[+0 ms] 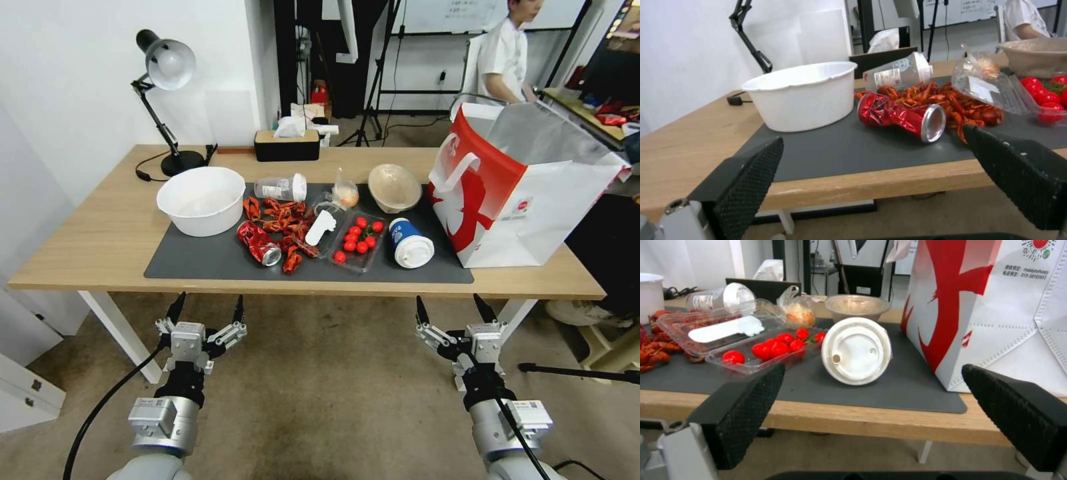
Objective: Pick up the trash from the table and place it into the takeout bag.
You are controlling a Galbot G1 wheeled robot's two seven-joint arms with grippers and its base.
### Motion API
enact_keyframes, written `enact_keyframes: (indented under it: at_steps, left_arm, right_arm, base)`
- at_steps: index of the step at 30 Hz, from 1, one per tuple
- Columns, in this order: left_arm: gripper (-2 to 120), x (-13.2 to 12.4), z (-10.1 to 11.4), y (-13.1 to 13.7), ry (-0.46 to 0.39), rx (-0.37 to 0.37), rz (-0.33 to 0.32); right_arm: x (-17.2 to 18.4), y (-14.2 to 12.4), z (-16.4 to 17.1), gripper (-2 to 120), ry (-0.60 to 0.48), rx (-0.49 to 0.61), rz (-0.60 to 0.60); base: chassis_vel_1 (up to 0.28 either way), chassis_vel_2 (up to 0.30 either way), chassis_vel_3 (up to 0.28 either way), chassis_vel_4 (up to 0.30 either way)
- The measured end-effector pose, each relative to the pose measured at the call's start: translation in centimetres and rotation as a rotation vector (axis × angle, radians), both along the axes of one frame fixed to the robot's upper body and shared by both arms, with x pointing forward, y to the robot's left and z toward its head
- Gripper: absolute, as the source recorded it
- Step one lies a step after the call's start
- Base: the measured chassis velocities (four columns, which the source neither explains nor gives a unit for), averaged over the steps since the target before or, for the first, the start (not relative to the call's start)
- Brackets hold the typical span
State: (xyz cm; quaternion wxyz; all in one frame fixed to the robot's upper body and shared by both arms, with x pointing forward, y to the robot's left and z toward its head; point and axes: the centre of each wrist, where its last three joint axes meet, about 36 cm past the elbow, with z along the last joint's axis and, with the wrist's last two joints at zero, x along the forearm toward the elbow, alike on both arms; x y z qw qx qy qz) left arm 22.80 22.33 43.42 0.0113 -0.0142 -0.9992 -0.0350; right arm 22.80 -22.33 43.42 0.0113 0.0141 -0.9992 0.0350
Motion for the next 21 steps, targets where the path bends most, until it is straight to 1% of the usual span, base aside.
enact_keyframes:
  at_steps: [21]
  left_arm:
    - [100,0.0,0.0,0.0,0.0,0.0,0.0]
  right_arm:
    - [0.0,0.0,0.0,100,0.0,0.0,0.0]
  base:
    - [0.0,0.0,0.0,0.0]
